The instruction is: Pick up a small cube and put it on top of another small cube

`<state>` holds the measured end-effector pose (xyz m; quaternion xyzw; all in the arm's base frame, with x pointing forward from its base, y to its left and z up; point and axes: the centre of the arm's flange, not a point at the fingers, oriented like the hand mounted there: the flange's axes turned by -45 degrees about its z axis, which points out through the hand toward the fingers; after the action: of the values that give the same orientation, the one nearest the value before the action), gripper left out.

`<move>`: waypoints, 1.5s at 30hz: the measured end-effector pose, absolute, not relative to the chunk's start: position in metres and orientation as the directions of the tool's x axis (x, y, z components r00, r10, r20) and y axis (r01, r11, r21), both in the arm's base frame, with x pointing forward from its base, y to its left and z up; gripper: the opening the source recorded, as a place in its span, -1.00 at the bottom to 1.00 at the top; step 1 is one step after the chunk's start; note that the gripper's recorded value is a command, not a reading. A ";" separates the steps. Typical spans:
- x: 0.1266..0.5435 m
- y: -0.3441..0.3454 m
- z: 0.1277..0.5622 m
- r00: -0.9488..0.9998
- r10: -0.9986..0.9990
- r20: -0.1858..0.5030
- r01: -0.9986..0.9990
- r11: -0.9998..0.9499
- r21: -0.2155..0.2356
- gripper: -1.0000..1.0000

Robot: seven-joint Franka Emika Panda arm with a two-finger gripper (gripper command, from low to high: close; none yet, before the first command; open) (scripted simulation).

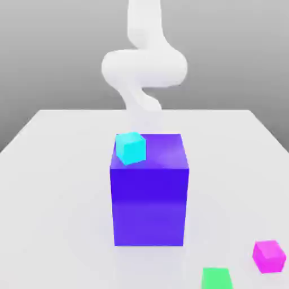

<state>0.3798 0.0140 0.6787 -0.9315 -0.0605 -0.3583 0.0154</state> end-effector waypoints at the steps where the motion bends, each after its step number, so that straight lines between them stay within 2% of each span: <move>1: 0.393 0.022 0.664 0.746 0.153 0.648 0.181 -0.983 0.024 0.00; 8: 0.461 0.087 0.555 0.716 0.486 0.501 0.530 -0.845 0.062 0.00; 14: 0.485 0.154 0.452 0.573 0.732 0.368 0.768 -0.637 0.070 0.00; 21: 0.472 0.232 0.327 0.282 0.938 0.204 0.953 -0.299 0.056 0.00; 28: 0.438 0.269 0.211 -0.049 0.998 0.029 0.999 0.048 0.012 0.00; 33: 0.431 0.274 0.139 -0.111 0.994 0.000 0.994 0.111 0.001 0.00; 34: 0.431 0.274 0.131 -0.112 0.994 0.000 0.994 0.112 0.001 -1.00; 40: 0.430 0.274 0.126 -0.112 0.994 -0.001 0.994 0.112 -0.002 -1.00; 45: 0.431 0.274 0.180 -0.113 0.994 -0.001 0.994 0.113 -0.001 -1.00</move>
<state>0.4306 0.2742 0.1796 -0.6658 -0.7461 0.0007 -0.0001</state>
